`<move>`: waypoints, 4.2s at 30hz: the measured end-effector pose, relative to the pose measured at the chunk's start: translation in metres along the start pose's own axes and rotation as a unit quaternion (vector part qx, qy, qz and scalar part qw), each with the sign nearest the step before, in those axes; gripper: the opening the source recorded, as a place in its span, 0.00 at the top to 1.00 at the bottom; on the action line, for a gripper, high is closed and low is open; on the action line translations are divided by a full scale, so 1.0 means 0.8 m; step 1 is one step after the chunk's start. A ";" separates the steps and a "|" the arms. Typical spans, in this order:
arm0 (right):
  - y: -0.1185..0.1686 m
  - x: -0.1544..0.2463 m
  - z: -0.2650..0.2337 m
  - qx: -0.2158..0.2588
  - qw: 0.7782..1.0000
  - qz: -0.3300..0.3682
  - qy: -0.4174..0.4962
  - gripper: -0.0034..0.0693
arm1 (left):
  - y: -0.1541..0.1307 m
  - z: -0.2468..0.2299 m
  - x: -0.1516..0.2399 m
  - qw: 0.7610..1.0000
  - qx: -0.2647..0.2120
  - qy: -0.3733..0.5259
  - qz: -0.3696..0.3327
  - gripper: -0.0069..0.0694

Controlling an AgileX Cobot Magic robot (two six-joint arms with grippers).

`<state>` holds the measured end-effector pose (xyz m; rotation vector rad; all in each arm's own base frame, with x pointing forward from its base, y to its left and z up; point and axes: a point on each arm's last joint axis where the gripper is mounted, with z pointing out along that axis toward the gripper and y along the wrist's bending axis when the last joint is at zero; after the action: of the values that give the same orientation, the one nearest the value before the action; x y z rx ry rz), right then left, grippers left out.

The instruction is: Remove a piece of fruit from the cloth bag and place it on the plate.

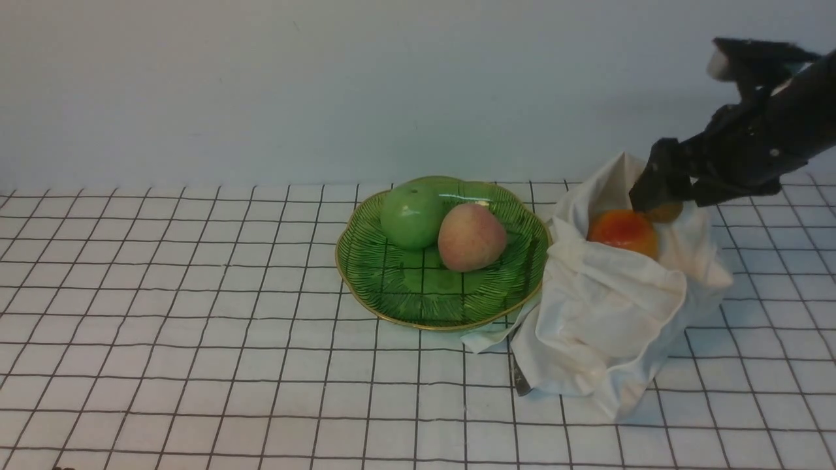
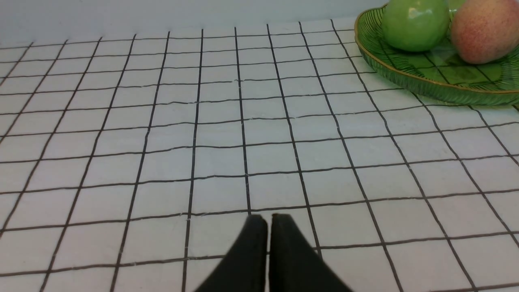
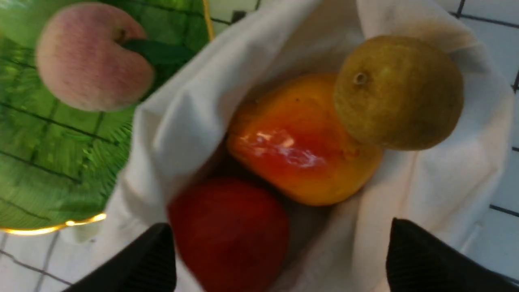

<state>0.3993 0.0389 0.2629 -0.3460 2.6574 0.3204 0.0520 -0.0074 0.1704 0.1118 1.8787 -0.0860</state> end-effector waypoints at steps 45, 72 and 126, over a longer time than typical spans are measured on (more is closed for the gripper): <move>0.111 -0.085 0.001 -0.074 0.993 -0.073 -0.048 0.39 | 0.000 0.000 0.000 1.000 0.000 0.000 0.000 0.92; 0.182 -0.145 -0.065 -0.047 0.983 -0.103 -0.144 0.40 | 0.000 0.000 0.000 1.000 0.000 0.000 0.000 0.92; 0.111 0.394 -0.242 0.006 0.787 -0.079 -0.612 0.97 | 0.000 0.000 0.000 1.000 0.000 0.000 0.000 0.92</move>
<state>0.0226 0.0093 0.3058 -0.2210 1.3272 0.3145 0.0520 -0.0074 0.1704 0.1118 1.8787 -0.0860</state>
